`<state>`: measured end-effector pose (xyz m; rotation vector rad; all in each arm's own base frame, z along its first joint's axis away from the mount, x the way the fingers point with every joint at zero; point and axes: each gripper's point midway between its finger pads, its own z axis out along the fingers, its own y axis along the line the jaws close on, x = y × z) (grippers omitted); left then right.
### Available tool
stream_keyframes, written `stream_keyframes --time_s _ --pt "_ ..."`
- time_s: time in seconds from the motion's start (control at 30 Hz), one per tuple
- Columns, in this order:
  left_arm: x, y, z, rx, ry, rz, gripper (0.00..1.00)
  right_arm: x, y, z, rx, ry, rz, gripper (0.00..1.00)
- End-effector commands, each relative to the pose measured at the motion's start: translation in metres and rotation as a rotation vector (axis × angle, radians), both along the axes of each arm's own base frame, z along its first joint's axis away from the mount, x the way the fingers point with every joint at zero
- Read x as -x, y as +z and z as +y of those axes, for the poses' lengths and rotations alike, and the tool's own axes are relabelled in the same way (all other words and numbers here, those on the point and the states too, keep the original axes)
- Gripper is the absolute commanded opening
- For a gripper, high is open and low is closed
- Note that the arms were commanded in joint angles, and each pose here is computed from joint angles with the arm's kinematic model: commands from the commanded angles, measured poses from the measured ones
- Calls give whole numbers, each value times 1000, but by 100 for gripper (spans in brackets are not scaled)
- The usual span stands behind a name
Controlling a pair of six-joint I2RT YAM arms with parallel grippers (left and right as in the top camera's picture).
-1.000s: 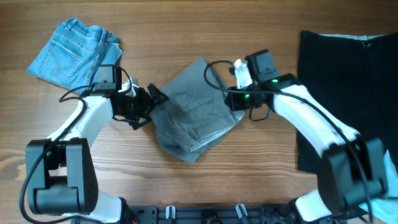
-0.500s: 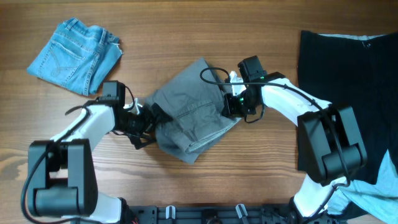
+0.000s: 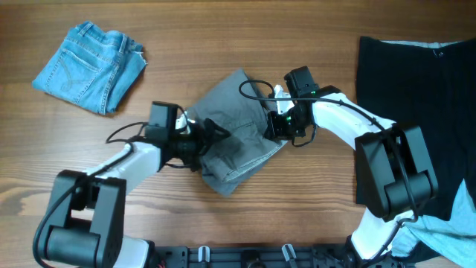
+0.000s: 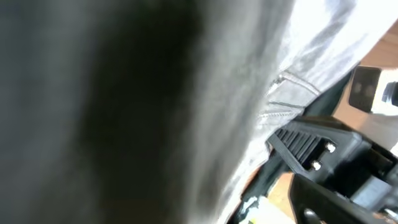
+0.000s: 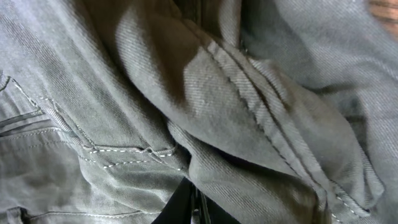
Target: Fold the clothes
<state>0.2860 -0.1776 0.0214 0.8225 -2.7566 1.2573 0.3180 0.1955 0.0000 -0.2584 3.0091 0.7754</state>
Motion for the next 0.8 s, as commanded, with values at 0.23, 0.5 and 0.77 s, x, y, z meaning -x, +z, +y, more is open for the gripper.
stream_keyframes --time_s 0.23,0.5,0.77 --pt "3 -39 21 -178 45 -9 4 31 -39 -18 123 6 120 4" --pt "-27 43 54 -132 -13 -155 4 30 53 -23 72 29 -46 4" --pt "-96 219 116 -115 113 -550 4 30 136 -23 -10 0 -273 5"
